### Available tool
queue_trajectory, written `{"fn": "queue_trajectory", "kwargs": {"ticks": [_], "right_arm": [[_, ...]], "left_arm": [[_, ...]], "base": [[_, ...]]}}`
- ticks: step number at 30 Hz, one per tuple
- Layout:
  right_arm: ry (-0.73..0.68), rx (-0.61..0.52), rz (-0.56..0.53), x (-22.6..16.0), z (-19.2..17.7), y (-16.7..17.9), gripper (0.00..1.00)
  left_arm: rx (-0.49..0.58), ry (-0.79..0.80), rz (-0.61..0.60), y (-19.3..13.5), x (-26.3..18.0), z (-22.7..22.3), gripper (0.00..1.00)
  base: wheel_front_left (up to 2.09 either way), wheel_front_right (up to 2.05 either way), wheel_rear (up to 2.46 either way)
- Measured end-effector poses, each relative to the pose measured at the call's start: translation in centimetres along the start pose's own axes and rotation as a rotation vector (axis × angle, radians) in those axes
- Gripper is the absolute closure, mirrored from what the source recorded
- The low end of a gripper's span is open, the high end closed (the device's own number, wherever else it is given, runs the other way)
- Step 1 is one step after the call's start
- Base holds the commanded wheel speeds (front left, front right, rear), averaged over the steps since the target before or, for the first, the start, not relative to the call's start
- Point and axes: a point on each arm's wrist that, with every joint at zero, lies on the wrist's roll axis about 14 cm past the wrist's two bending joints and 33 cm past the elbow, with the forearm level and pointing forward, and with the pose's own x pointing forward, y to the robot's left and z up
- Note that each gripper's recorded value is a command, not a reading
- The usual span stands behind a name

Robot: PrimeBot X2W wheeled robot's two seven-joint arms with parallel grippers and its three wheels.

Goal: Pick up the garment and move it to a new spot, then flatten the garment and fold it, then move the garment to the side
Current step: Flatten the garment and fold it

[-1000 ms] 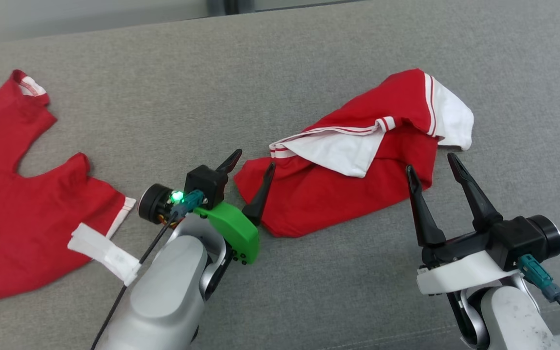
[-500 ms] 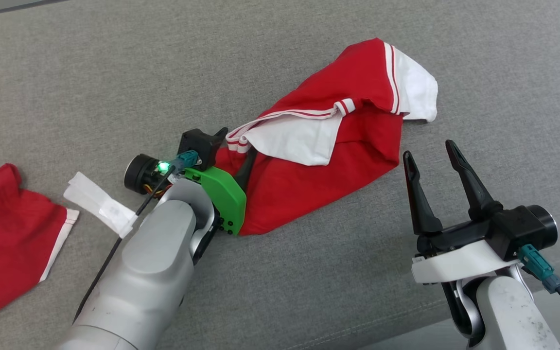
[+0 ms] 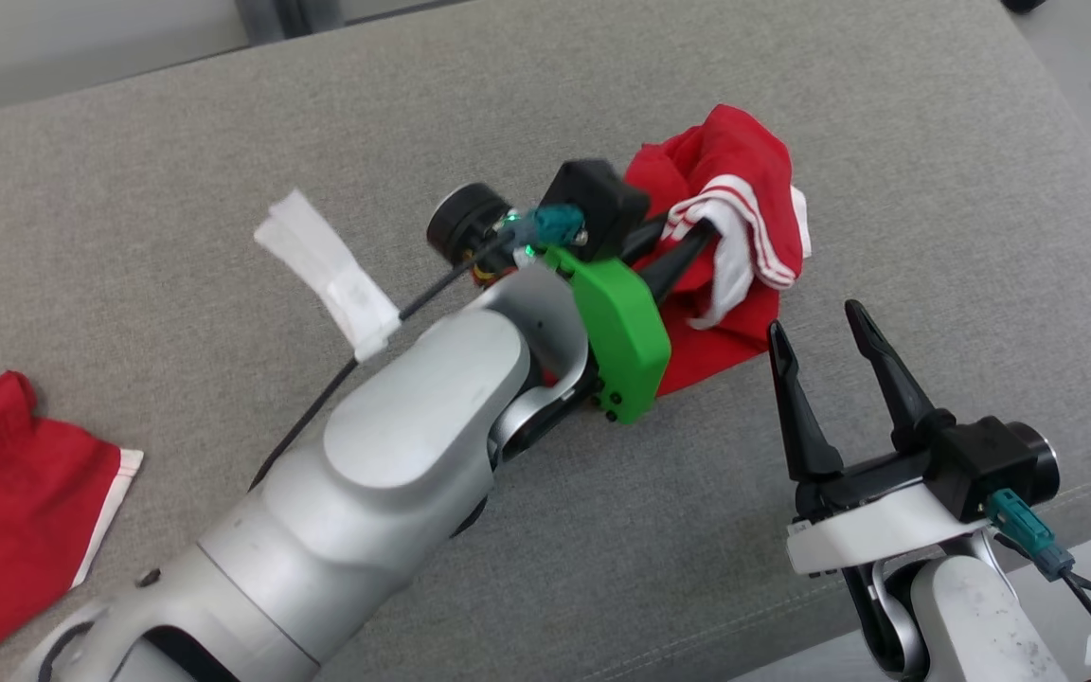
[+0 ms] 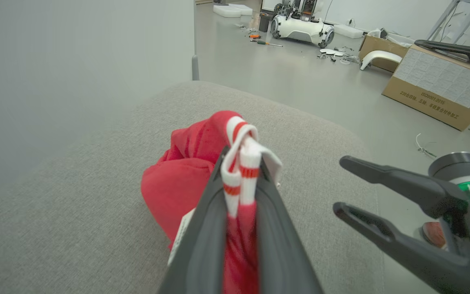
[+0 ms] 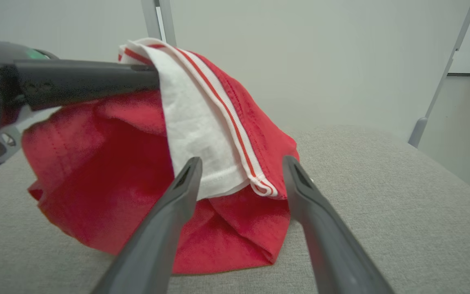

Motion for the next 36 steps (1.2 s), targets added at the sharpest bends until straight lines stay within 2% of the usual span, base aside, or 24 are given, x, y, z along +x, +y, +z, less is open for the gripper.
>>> {"fn": "queue_trajectory", "kwargs": {"ticks": [3,6,8,11,13,16,19,24,27,32,33,34,36], "right_arm": [[-0.012,0.021,-0.016,-0.9,0.6,-0.3,0.0],[-0.028,0.033,-0.04,-1.8,1.2,-0.9,0.0],[-0.029,0.043,-0.058,-2.6,1.3,-1.3,0.0],[-0.04,0.052,-0.085,-3.7,1.8,-1.9,0.0],[-0.052,0.055,-0.097,-4.2,2.2,-2.2,0.0],[-0.07,0.059,-0.115,-4.7,2.8,-2.7,0.0],[-0.073,0.062,-0.117,-4.7,2.9,-2.8,0.0],[-0.064,0.058,-0.084,-3.8,2.5,-1.9,0.0],[-0.059,0.053,-0.069,-3.1,2.2,-1.5,0.0],[-0.042,0.034,-0.054,-2.4,1.6,-1.3,0.0],[-0.035,0.035,-0.043,-2.2,1.3,-1.0,0.0],[-0.031,0.034,-0.03,-1.9,1.1,-0.6,0.0],[-0.027,0.037,-0.008,-1.5,0.9,0.1,0.0]], "left_arm": [[-0.027,-0.015,-0.073,-2.1,0.8,4.2,1.0],[-0.13,-0.049,-0.115,-2.9,1.1,8.1,1.0],[-0.205,-0.126,-0.116,-3.3,1.2,11.5,1.0],[-0.253,-0.283,-0.082,-3.9,1.2,17.8,1.0],[-0.284,-0.338,-0.02,-3.2,1.2,19.3,1.0],[-0.32,-0.275,0.094,-1.1,1.8,16.7,1.0],[-0.384,-0.129,0.215,1.6,1.3,9.6,1.0],[-0.502,0.027,0.365,5.0,-2.9,-1.7,1.0],[-0.48,0.081,0.4,5.3,-6.2,-6.9,1.0],[-0.301,0.082,0.54,8.4,-12.7,-10.2,1.0],[-0.282,0.088,0.576,8.7,-14.0,-10.8,0.65],[-0.266,0.092,0.604,8.9,-15.0,-11.3,0.0],[-0.219,0.089,0.628,9.1,-16.1,-11.3,0.0]], "base": [[0.0,0.0,0.0],[0.0,0.0,0.0],[0.0,0.0,0.0],[0.0,0.0,0.0],[0.0,0.0,0.0],[0.0,0.0,0.0],[0.0,0.0,0.0],[0.0,0.0,0.0],[0.0,0.0,0.0],[0.0,0.0,0.0],[0.0,0.0,0.0],[0.0,0.0,0.0],[0.0,0.0,0.0]]}}
